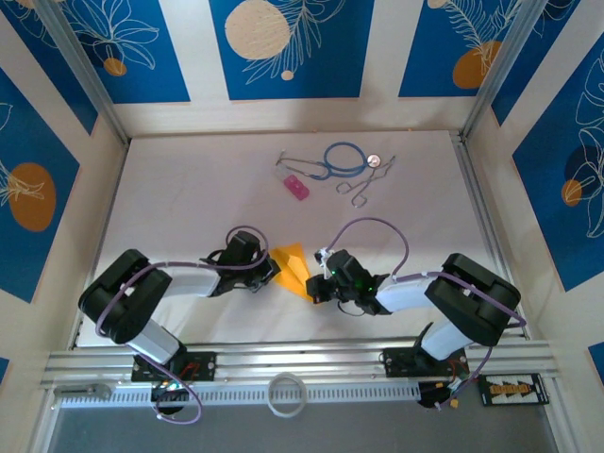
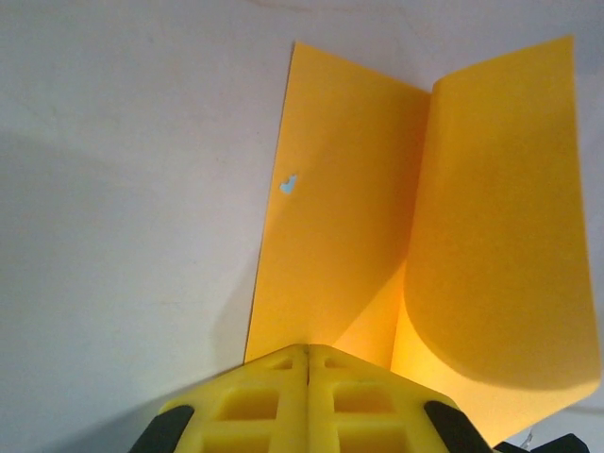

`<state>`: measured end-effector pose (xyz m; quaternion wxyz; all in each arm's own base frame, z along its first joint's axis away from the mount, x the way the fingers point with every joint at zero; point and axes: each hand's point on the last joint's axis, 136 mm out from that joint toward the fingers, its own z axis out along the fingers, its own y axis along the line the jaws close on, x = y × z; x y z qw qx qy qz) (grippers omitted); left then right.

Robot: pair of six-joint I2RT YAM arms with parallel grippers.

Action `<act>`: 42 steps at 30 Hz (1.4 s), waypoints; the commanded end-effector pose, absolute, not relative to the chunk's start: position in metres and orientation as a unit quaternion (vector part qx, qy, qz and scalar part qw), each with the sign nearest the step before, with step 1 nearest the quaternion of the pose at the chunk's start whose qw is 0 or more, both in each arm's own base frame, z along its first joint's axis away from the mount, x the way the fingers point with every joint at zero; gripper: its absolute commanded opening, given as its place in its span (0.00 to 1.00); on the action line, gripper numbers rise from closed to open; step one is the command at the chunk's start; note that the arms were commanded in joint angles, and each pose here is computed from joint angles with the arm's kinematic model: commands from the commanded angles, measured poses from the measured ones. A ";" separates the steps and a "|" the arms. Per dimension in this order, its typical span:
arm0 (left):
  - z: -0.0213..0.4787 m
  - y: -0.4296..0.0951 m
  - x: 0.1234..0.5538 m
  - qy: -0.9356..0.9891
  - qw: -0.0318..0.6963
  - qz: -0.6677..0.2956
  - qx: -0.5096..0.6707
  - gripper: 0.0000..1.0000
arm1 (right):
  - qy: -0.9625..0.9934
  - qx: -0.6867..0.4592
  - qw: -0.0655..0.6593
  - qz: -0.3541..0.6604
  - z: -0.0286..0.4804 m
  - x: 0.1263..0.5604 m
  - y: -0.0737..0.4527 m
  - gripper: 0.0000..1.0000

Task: Fold a paper plane with a square sheet of paper (pick it up from the middle)
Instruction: Fourth fold the wing at the center of the table.

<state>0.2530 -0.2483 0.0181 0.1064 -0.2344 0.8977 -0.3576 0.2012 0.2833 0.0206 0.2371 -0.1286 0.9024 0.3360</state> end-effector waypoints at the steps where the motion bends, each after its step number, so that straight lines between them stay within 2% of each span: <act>1: -0.004 -0.225 0.239 0.912 0.100 -0.300 -0.261 0.00 | 0.902 -0.126 0.211 0.354 0.020 0.190 0.283 0.03; 16: 0.004 -0.223 0.238 0.911 0.116 -0.305 -0.254 0.00 | 0.913 -0.109 0.182 0.348 0.006 0.187 0.281 0.02; 24: 0.010 -0.229 0.242 0.909 0.121 -0.315 -0.245 0.00 | 0.901 -0.134 0.197 0.362 0.022 0.189 0.290 0.03; 26: 0.012 -0.231 0.243 0.908 0.124 -0.321 -0.240 0.04 | 0.896 -0.146 0.205 0.365 0.028 0.189 0.292 0.03; 31: 0.029 -0.231 0.248 0.904 0.144 -0.330 -0.229 0.26 | 0.898 -0.190 0.238 0.317 0.031 0.197 0.283 0.03; 36: 0.054 -0.223 0.250 0.901 0.176 -0.329 -0.221 0.39 | 0.884 -0.241 0.261 0.305 0.035 0.201 0.289 0.02; 42: 0.082 -0.220 0.254 0.897 0.202 -0.337 -0.202 0.63 | 0.860 -0.280 0.296 0.307 0.045 0.205 0.298 0.02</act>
